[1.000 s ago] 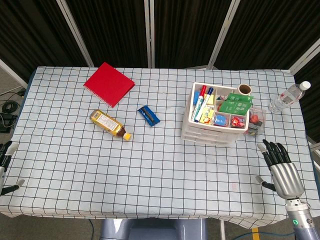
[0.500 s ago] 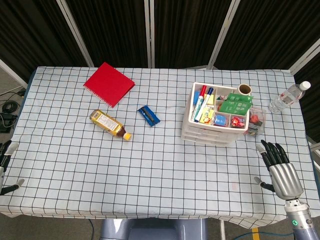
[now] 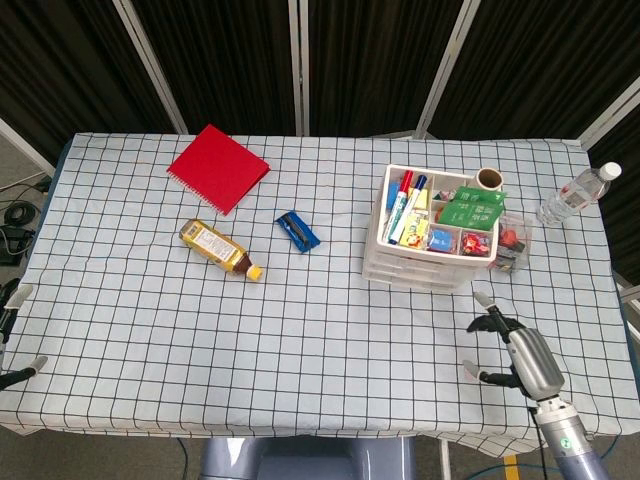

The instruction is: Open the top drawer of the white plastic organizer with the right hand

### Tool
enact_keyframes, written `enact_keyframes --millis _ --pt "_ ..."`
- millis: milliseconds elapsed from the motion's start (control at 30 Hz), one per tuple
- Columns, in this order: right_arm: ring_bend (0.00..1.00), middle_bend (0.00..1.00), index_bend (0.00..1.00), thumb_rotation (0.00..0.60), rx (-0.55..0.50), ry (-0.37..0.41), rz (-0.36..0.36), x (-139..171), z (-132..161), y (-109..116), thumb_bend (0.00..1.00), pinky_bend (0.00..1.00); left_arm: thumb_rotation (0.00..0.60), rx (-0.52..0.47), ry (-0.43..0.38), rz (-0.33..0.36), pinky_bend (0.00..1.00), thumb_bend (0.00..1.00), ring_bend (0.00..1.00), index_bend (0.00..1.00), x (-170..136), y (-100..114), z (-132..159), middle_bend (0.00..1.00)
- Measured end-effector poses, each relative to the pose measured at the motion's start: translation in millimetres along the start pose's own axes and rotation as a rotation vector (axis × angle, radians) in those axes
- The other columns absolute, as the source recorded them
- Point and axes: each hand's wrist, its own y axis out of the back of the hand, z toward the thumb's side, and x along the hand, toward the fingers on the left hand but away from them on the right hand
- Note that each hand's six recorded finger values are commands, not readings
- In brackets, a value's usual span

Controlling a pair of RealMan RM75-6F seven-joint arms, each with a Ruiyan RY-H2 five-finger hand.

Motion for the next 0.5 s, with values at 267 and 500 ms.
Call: enact_keyframes --millis 267,500 --pt "0.84 0.87 0.0 0.6 -0.538 -0.088 0.161 -21.4 22.4 -37.6 0.44 0.73 0.6 -0.012 -0.01 0.01 0.0 0.0 0.0 0.0 0.1 1.1 0.4 0.0" --pt "0.85 0.88 0.0 0.6 -0.795 -0.149 0.225 -36.9 34.9 -56.7 0.49 0.73 0.6 -0.015 -0.012 0.019 0.0 0.0 0.0 0.0 0.2 2.4 0.8 0.0"
